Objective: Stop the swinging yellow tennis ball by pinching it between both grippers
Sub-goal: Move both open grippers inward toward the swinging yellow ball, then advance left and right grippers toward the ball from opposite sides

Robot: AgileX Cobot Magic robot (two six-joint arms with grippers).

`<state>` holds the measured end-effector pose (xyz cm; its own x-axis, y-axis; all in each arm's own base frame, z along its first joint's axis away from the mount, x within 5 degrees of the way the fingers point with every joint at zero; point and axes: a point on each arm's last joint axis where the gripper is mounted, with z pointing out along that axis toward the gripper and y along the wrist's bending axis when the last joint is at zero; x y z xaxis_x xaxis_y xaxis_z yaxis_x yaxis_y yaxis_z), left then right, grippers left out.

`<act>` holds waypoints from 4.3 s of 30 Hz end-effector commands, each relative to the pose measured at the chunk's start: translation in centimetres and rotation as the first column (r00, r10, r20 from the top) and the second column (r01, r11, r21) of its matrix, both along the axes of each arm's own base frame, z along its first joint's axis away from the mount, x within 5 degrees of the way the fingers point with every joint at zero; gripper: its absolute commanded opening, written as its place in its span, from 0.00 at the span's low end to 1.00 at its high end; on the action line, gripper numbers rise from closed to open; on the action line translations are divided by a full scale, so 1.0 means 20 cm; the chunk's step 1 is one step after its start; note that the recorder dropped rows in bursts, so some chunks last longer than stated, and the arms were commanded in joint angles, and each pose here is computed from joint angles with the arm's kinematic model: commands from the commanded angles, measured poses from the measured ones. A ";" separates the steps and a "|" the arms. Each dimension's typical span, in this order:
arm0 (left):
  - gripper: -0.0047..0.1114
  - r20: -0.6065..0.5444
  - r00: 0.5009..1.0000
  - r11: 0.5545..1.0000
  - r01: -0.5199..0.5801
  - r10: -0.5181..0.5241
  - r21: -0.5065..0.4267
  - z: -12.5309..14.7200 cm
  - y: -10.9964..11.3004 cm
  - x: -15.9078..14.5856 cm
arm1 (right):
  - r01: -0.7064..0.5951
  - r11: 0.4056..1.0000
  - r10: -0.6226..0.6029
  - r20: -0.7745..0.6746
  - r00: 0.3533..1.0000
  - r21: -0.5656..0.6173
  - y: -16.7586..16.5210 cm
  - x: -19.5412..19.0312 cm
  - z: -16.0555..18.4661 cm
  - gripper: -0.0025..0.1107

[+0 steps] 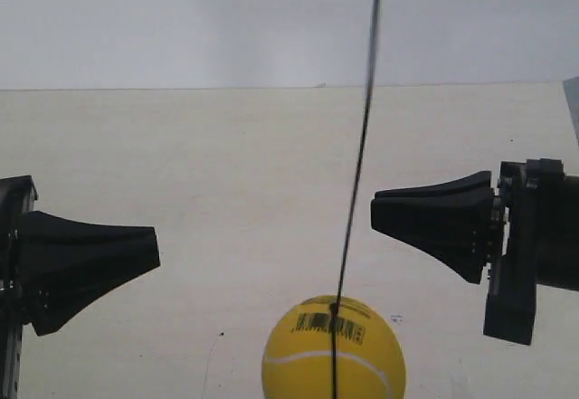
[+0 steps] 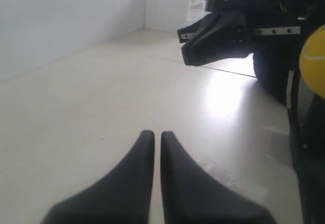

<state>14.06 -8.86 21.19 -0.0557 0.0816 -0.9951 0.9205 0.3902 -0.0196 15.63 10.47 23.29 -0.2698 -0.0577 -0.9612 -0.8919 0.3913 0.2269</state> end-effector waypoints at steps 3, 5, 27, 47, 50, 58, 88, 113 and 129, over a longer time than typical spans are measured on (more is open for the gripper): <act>0.08 0.011 0.999 1.000 0.031 -0.031 0.001 -0.01 -0.02 -0.01 | -0.015 1.000 0.015 -0.004 1.000 -0.008 0.00 0.00 0.00 0.02; 0.08 0.011 0.999 1.000 0.031 -0.031 0.001 -0.01 -0.02 -0.01 | -0.025 0.999 0.025 -0.001 1.000 -0.019 0.01 0.00 0.00 0.02; 0.08 0.072 0.995 0.995 0.075 -0.070 -0.063 0.03 -0.11 -0.03 | -0.154 0.986 0.152 0.037 0.988 0.068 0.03 -0.06 0.04 0.02; 0.08 0.148 0.980 0.986 0.146 -0.134 -0.076 0.11 -0.18 -0.02 | -0.142 0.987 0.139 0.045 0.989 0.081 0.03 -0.06 0.04 0.02; 0.08 0.148 0.980 0.986 0.147 -0.135 -0.075 0.10 -0.18 -0.02 | -0.142 0.987 0.139 0.045 0.989 0.081 0.03 -0.06 0.04 0.02; 0.08 0.151 0.979 0.986 0.148 -0.135 -0.073 0.10 -0.18 -0.02 | -0.145 0.986 0.142 0.045 0.989 0.076 0.03 -0.06 0.04 0.02; 0.08 0.103 0.977 0.982 0.187 -0.184 -0.019 -0.02 -0.27 0.08 | -0.015 0.998 0.013 0.034 0.999 0.059 0.01 0.00 0.03 0.02; 0.08 0.119 0.956 0.962 0.272 -0.269 -0.009 -0.01 -0.33 0.03 | 0.109 0.990 -0.113 -0.049 0.992 -0.088 -0.03 0.04 -0.04 0.02; 0.08 0.114 0.960 0.966 0.259 -0.255 -0.017 -0.01 -0.33 0.04 | -0.106 0.993 0.106 0.013 0.994 0.052 0.02 -0.04 0.03 0.02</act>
<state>14.72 -15.26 20.84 0.0695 0.0618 -0.9957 0.9872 0.1393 0.0776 14.81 10.83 23.73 -0.2682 -0.0335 -0.9628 -0.9239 0.2922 0.2472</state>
